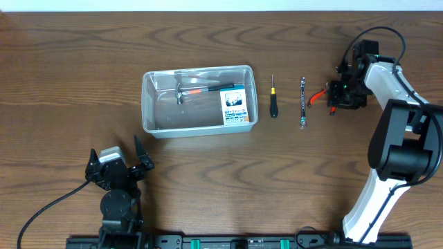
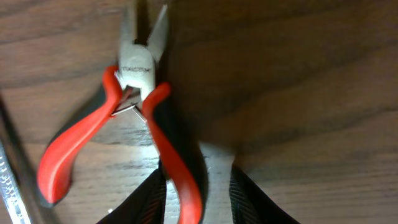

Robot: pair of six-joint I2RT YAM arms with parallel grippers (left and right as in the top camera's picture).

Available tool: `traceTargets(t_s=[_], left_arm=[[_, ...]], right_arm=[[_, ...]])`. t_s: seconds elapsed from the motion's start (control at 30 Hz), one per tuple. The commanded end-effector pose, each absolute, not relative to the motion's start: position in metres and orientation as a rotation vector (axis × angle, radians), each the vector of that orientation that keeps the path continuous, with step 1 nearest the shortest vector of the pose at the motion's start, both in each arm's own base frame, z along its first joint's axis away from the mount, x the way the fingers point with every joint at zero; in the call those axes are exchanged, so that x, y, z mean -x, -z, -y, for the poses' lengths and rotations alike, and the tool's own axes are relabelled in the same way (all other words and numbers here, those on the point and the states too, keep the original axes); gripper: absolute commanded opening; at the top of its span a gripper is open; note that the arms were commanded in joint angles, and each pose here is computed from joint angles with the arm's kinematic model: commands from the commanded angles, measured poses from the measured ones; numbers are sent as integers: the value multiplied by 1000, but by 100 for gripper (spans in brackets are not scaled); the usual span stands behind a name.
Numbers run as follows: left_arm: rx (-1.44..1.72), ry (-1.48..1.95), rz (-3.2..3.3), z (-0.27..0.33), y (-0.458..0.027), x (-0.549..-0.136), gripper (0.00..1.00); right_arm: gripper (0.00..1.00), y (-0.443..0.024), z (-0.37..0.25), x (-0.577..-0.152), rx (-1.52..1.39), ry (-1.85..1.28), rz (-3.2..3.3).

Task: Pack container
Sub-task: 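Carry the pliers into the container and release them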

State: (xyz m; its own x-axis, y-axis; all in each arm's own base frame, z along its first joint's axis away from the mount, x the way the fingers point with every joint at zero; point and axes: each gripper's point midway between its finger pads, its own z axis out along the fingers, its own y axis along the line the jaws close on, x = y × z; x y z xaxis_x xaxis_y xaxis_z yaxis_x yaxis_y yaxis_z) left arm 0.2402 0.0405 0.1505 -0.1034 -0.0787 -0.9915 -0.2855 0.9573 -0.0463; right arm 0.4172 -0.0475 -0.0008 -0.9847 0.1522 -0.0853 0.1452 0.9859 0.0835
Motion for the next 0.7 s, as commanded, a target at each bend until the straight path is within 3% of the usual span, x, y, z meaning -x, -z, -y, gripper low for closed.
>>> traceTargets(t_s=[0.0,0.1,0.3,0.47,0.67], left_arm=[[284,-206,-1717,-43,-134,-238,98],[283,-205,-1717,-43,-134,-239,98],[284,-206,-1717,-43,-134,-238,98],[283,-205,-1717,-43,-134,-239,98],[284,-206,-1717,-43,-134,-238,98]], right_arm=[[31,5,53,-415,-205,-64,-3052],[22,6,51,-416,-196,-64,-3054],[17,6,45,-414,-176,-67,-3063],[5,1,40,-416,-163,-85,-3060],[2,-69,26,-438,-124,-182,-2938]])
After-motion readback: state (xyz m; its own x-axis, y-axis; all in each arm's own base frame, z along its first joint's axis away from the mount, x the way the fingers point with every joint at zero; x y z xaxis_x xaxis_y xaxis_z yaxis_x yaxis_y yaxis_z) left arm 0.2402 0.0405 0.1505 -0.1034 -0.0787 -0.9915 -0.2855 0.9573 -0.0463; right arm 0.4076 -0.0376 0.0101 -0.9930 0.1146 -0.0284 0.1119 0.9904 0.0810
